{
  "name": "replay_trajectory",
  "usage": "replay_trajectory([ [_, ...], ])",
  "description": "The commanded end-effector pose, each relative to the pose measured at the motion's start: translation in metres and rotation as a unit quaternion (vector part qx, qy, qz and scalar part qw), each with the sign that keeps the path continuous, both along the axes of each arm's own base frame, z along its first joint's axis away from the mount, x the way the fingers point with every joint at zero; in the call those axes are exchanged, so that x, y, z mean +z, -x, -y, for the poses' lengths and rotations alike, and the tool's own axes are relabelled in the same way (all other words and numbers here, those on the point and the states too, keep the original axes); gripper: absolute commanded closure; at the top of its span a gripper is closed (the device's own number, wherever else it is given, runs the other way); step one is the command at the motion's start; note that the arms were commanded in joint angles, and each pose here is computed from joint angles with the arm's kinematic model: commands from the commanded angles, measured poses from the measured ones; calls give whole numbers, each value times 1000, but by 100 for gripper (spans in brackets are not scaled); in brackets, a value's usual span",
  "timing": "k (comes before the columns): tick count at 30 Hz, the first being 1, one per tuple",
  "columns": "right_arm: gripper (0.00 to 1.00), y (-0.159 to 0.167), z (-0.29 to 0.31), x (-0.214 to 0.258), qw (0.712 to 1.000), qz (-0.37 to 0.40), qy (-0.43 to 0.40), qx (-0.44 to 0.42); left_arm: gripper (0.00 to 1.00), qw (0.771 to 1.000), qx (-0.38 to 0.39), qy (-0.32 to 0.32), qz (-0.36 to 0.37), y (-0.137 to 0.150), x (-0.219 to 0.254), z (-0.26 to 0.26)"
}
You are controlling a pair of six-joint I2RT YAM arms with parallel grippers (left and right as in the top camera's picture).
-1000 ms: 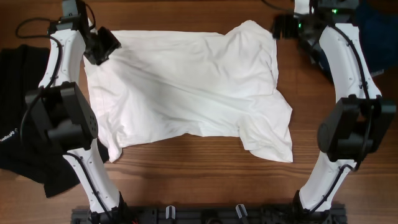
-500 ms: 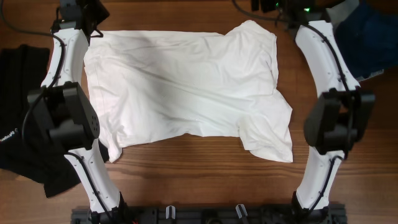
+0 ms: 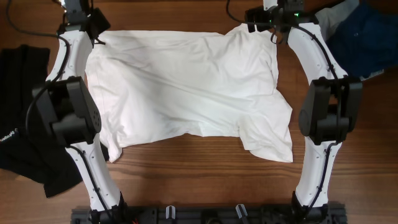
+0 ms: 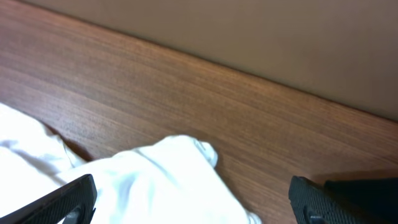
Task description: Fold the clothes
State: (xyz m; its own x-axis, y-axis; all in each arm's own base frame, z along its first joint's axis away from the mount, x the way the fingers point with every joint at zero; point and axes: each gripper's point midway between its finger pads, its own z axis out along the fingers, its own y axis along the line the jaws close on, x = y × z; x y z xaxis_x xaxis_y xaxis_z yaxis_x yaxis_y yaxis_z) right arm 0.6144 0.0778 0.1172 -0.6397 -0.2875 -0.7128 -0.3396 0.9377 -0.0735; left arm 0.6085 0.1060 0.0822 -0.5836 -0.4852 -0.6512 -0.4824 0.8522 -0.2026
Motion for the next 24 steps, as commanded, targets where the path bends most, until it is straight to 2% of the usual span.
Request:
replay_trajectory([
  [1,0,4,3,-38,999,-39,11,0,39,1000,0,-12,-12,-2,-14,-5],
  [11,0,23,4,-84,993,-115,-4,-23,38,998,3,-5,-57,13,-41,-8],
  [15,16,25,4,-94,992,-124,-5,-23,38,998,3,-3,-70,16,-52,-7],
  [16,16,23,4,-94,992,-122,-8,-26,37,998,3,-2,-70,16,-52,-7],
  [20,0,8,19,-94,989,-105,-51,-85,36,998,3,-3,-70,16,-52,-7],
  [24,0,-14,47,-79,990,-55,-72,-111,34,998,3,-3,-70,16,-52,-7],
])
